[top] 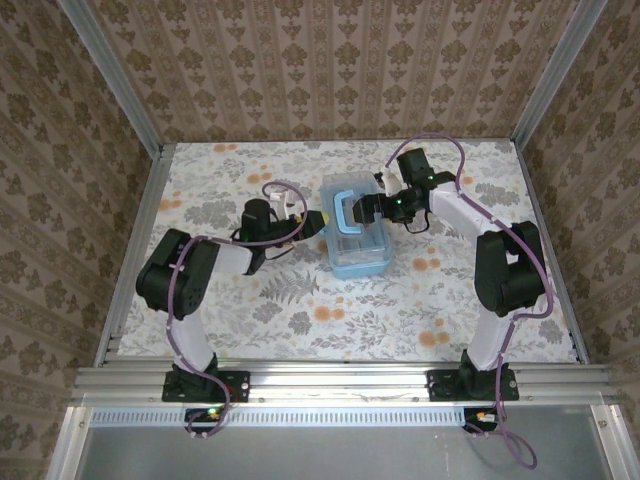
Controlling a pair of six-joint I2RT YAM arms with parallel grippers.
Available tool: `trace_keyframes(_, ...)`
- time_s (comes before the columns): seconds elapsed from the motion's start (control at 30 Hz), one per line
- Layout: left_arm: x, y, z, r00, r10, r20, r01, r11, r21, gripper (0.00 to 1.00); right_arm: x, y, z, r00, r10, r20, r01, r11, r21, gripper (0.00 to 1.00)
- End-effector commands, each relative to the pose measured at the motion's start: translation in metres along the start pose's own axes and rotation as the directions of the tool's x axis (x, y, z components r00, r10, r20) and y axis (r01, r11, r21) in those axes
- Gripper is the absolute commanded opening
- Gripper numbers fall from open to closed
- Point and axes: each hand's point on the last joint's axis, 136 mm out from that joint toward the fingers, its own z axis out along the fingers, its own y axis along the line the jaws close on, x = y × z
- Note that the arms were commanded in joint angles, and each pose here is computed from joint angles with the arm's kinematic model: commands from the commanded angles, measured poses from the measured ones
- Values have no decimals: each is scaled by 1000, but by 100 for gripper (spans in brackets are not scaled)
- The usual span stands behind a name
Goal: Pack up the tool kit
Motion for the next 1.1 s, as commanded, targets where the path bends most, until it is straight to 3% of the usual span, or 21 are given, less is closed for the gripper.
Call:
trace_keyframes(0.0,3,-1,1,1000,-17,2,17,999,35,71,21,8,13,997,22,-70,-27,998,-62,100)
trace_keyframes(1.07,-9,-2,-10,997,-53,54,49,996,71,47,27,8,13,996,18,-85,-23,997,-68,100)
